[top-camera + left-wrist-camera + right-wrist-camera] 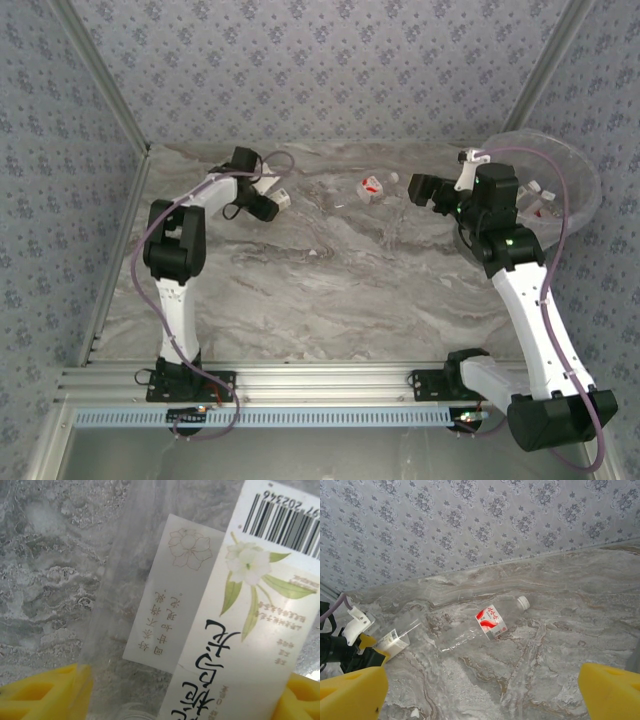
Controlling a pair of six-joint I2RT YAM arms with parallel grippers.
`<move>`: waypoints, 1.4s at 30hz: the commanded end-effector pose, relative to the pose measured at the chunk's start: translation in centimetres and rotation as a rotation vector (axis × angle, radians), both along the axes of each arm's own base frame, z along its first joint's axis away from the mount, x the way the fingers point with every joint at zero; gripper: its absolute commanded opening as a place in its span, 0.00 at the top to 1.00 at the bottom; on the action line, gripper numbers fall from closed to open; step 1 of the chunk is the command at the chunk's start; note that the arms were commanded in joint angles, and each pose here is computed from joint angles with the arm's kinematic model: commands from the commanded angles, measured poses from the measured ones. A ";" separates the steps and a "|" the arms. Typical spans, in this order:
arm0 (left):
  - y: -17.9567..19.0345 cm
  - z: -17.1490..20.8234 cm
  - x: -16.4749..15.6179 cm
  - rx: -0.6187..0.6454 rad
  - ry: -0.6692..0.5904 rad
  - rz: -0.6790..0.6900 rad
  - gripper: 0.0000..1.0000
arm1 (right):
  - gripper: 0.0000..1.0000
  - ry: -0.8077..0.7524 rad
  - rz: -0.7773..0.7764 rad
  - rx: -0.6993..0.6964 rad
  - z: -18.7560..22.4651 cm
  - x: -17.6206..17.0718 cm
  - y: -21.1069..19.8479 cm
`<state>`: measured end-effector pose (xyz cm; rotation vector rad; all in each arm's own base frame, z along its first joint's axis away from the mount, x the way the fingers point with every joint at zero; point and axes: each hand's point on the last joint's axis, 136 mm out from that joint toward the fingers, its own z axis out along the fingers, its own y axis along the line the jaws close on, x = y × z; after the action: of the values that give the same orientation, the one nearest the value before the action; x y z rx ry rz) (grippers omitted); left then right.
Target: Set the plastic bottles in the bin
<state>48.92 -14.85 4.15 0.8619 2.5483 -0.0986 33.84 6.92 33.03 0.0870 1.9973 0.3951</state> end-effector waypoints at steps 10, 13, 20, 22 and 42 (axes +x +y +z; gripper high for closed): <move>-1.2 3.5 -3.8 -0.077 -0.093 0.050 0.42 | 0.00 0.075 0.024 0.066 -2.4 1.1 1.8; -1.7 4.4 -5.3 -0.099 -0.112 0.058 0.42 | 0.00 0.097 0.025 0.080 -3.3 1.5 2.3; -3.2 5.8 -8.9 -0.157 -0.138 0.127 0.43 | 0.00 0.164 0.029 0.197 -5.9 2.7 4.7; -4.5 6.6 -10.2 -0.202 -0.154 0.117 0.43 | 0.00 0.182 0.048 0.260 -6.6 3.1 5.9; -15.7 13.2 -16.8 -0.490 -0.292 -0.011 0.42 | 0.01 0.193 0.282 0.488 -10.5 4.8 16.1</move>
<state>31.64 -29.57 14.77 0.7090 2.1837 -0.4692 38.25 22.79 22.33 0.1244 2.1075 1.0654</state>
